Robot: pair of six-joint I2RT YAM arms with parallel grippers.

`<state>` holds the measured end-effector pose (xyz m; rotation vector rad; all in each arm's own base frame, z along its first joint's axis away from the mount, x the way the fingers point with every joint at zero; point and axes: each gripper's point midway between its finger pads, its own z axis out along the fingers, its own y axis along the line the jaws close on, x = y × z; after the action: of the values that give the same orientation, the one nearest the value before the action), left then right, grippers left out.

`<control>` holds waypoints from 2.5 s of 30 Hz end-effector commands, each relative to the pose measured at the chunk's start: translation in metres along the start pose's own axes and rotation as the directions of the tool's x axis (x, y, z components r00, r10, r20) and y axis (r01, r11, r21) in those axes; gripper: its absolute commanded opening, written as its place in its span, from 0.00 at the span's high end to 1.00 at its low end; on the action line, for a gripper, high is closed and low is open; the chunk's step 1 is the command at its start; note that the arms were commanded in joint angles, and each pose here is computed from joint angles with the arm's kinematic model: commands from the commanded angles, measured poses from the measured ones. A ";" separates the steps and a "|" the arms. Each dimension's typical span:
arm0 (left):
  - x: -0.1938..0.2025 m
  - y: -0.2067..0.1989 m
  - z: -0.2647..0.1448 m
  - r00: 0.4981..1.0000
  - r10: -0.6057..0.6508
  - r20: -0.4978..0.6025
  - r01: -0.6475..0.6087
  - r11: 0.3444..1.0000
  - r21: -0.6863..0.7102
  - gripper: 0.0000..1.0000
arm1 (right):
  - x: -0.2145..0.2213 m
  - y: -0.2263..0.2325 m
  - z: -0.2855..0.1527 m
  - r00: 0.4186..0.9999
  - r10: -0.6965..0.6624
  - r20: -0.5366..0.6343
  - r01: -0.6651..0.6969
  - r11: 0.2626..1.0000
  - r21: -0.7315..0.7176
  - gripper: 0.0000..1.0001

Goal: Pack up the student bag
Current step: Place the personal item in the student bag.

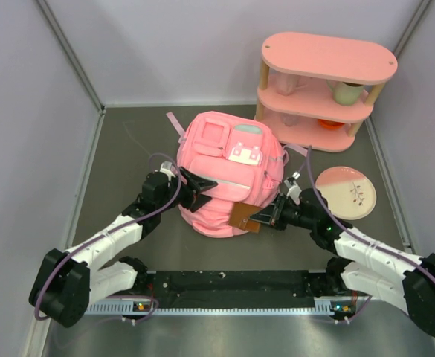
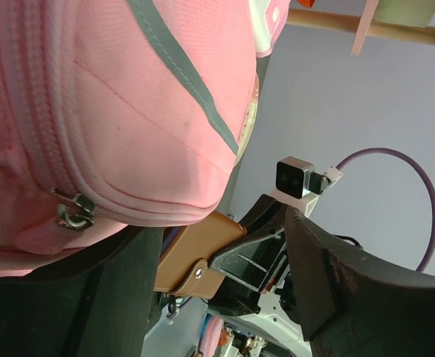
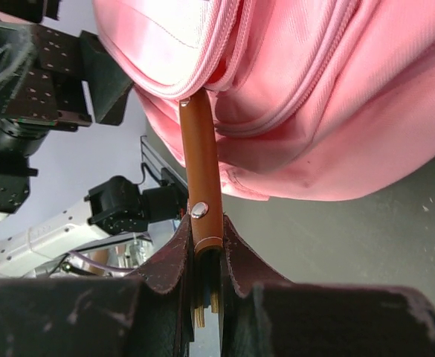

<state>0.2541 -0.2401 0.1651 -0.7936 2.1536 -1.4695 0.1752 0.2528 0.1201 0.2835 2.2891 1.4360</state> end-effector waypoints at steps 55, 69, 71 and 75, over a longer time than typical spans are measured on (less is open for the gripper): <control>-0.129 0.059 -0.042 0.791 0.397 0.465 -0.362 0.917 -0.166 0.04 | -0.144 0.088 0.123 0.820 0.205 0.535 -0.046 0.954 -0.295 0.90; -0.045 0.040 -0.004 0.881 0.450 0.145 -0.447 0.893 -0.055 1.00 | -0.134 0.101 0.134 0.789 0.356 0.500 -0.164 0.908 -0.386 0.89; -0.023 0.036 -0.014 0.865 0.490 0.109 -0.491 0.871 -0.022 1.00 | -0.139 0.109 0.128 0.784 0.348 0.514 -0.139 0.905 -0.401 0.87; 0.002 0.038 -0.031 0.834 0.547 0.067 -0.548 0.836 -0.010 1.00 | -0.148 0.091 0.126 0.758 0.336 0.559 -0.196 0.935 -0.297 0.82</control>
<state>0.2775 -0.1635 0.1111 -0.4649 2.0384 -0.8861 0.3356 0.3440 0.1380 0.8266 1.7394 1.4387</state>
